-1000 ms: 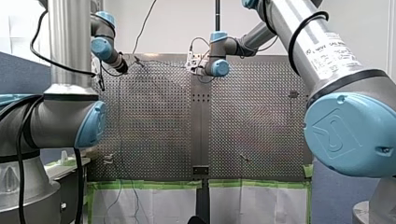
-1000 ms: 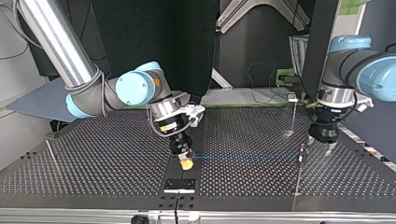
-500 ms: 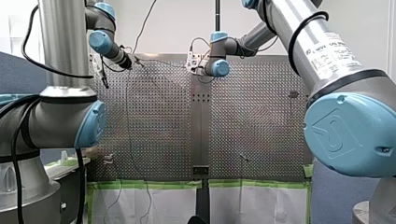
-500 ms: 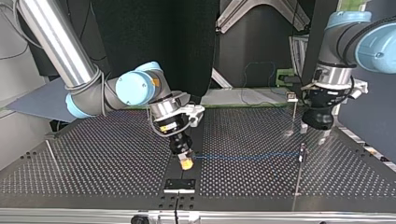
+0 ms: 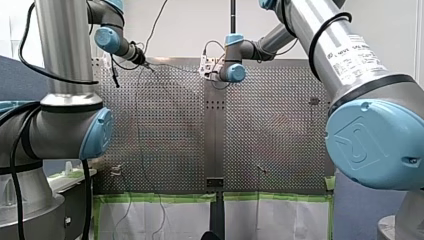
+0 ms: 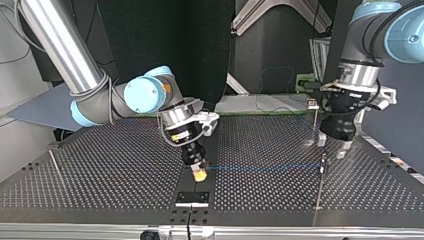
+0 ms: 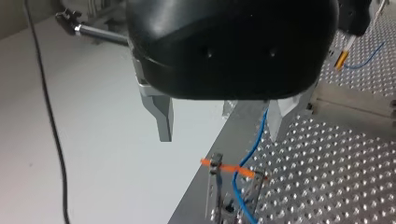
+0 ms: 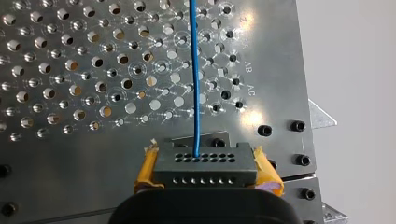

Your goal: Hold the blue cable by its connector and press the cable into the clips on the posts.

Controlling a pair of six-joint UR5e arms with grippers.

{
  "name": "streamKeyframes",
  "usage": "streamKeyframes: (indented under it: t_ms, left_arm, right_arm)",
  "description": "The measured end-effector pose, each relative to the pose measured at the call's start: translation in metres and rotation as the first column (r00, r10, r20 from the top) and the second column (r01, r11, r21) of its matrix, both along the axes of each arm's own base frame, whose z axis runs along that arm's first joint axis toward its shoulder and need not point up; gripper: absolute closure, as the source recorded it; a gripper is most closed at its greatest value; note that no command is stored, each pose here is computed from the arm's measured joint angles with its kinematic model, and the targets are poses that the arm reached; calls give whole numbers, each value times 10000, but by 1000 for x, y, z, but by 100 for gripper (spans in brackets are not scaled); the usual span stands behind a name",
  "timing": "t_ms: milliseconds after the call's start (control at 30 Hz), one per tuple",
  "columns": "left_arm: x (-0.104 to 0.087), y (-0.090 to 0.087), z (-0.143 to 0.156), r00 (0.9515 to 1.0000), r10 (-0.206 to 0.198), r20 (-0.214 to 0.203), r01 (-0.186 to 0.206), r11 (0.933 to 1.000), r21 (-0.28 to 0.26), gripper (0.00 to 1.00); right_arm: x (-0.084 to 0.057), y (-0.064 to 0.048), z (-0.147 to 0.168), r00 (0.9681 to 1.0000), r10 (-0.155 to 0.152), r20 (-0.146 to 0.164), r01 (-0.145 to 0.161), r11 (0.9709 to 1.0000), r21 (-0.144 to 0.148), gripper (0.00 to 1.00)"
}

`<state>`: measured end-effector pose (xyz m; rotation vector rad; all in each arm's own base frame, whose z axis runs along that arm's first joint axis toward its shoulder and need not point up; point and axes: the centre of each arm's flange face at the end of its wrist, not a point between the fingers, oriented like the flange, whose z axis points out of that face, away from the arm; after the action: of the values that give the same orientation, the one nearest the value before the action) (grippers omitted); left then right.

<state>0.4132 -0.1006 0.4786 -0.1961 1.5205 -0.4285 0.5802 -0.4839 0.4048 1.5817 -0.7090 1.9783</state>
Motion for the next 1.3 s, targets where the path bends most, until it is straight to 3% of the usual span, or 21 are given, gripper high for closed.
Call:
streamKeyframes:
  t_ms: [200, 400, 667, 1033, 1300]
  left_arm:
    - [-2, -3, -1, 9999, -132, -72, 135, 9994, 308, 0]
    - [-4, -2, -4, 9996, 107, -270, -89, 9976, 680, 0]
    - [-5, -4, -9, 9987, 149, -495, -89, 9928, 1195, 0]
    - [-4, -7, -12, 9990, 110, -440, -14, 9771, 2127, 0]
    - [-4, -7, -11, 9995, 128, -293, -41, 9601, 2797, 0]
  right_arm:
    - [0, 0, 0, 10000, -3, -17, 3, 10000, 17, 100]
    - [0, 0, 0, 10000, -2, -21, 2, 10000, 19, 100]
    - [0, 0, -1, 10000, -3, -21, 3, 10000, 21, 100]
    - [0, 0, -1, 10000, -3, -32, 3, 10000, 37, 100]
    - [0, 1, -2, 10000, 8, -53, -8, 10000, 53, 100]
